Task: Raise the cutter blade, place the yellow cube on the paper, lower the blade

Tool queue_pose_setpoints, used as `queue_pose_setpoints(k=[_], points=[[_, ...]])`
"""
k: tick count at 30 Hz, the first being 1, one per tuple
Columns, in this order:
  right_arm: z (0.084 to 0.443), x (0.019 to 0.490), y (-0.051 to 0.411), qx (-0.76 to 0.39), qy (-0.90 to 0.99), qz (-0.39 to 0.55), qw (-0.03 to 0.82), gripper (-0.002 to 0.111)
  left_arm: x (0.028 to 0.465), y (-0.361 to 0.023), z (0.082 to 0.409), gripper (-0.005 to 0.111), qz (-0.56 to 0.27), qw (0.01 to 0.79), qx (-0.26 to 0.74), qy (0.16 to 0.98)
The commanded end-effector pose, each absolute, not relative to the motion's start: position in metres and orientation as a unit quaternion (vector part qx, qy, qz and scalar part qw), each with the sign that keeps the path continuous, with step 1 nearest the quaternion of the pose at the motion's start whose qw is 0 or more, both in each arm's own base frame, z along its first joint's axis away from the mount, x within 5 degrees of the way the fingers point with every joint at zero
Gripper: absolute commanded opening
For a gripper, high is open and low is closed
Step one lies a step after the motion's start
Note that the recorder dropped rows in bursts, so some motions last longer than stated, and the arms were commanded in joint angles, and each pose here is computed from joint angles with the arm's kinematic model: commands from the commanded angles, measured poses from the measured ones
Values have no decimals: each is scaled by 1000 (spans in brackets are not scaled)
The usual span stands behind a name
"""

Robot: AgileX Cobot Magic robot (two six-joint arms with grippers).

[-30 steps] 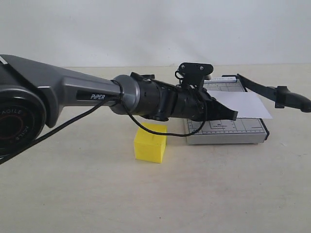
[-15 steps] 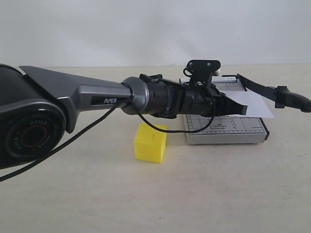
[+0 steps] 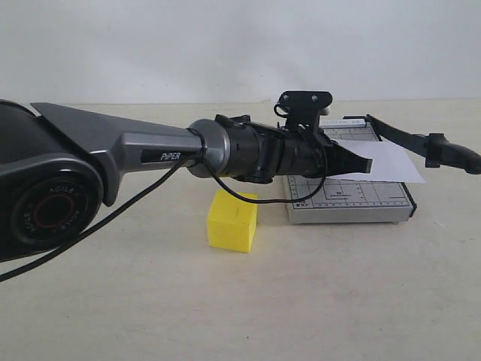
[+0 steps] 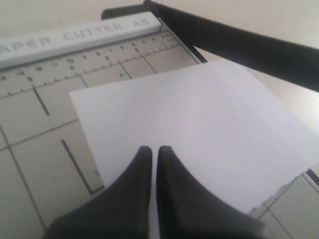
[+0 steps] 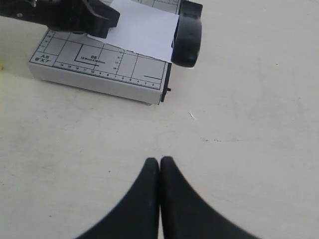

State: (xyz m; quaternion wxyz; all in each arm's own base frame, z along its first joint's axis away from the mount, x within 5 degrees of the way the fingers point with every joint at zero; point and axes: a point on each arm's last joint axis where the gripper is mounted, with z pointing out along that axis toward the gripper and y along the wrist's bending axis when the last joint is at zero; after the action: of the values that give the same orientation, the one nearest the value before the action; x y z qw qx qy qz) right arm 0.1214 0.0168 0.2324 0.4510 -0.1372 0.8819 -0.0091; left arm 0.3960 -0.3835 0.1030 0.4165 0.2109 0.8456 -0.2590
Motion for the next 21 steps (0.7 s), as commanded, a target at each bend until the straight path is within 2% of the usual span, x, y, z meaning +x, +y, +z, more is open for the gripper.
queue_pose_setpoints(k=[1,8,12,17,19,21], points=[[231,121,17,-136,881,-8,452,0,392,-389,97,4,-287,397,204,847],[231,121,17,-135,882,-8,452,0,389,-392,98,4,-307,389,215,841],[231,121,17,-133,882,-6,452,0,397,-395,111,4,-302,414,208,833],[231,121,17,-133,882,-6,452,0,408,-384,159,4,-265,472,157,826],[232,121,17,-133,881,-6,453,0,401,-376,178,4,-267,474,133,829],[232,122,18,-127,881,1,456,0,393,-361,190,4,-230,483,84,841]])
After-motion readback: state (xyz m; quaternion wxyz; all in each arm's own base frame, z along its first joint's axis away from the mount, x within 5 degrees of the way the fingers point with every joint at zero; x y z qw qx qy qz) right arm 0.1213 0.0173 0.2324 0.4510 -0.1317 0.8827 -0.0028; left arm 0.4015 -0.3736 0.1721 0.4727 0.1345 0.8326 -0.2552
